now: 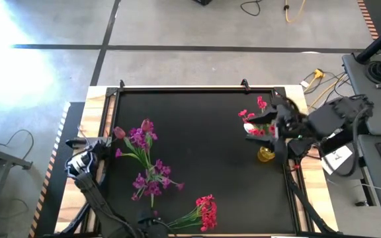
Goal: Sort flowers into vase by color
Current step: Put the red flower into the yellow flower vase
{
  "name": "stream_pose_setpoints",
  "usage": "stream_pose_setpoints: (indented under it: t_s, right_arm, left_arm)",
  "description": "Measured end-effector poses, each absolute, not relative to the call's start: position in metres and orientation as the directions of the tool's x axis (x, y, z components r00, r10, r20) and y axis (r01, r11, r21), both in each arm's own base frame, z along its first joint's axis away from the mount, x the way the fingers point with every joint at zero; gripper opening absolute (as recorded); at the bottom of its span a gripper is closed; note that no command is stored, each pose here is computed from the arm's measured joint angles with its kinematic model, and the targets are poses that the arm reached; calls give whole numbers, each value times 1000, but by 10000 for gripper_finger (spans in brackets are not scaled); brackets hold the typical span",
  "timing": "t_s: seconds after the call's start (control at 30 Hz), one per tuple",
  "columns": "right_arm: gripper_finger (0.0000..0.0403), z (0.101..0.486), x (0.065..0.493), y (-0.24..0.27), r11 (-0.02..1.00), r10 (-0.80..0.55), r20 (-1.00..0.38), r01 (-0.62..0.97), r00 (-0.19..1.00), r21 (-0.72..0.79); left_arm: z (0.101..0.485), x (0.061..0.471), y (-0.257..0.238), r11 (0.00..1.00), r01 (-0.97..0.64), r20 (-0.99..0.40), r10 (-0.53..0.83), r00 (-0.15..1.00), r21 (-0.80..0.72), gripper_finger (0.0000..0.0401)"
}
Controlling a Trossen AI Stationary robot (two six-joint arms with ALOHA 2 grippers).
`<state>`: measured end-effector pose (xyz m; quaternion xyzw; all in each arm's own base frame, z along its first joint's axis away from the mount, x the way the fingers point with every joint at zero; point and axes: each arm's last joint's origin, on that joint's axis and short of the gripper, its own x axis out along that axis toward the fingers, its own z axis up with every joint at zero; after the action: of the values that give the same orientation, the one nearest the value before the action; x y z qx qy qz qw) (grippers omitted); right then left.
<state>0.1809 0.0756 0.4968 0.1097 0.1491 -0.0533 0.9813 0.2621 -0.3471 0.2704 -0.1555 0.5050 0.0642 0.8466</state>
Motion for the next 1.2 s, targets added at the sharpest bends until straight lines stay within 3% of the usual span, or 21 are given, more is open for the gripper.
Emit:
stream_pose_setpoints:
  t_s: [0.3,0.63,0.8,0.93,1.2]
  right_arm:
    - [279,491,198,105,984,-4,-342,64,940,166]
    - [279,509,192,119,982,61,-300,-4,952,188]
    - [279,511,189,119,982,47,-287,8,957,186]
    - [279,511,189,119,983,46,-289,8,956,185]
    - [279,509,189,118,987,15,-308,36,951,159]
  left_arm:
    - [263,264,-348,945,-264,-847,-27,530,-195,206]
    - [217,257,-335,937,-261,-811,-40,583,-234,206]
    - [180,259,-334,935,-208,-848,-148,510,-288,209]
    - [162,271,-334,902,-205,-846,-250,471,-380,232]
    - [158,274,-326,925,-232,-865,-163,474,-301,310]
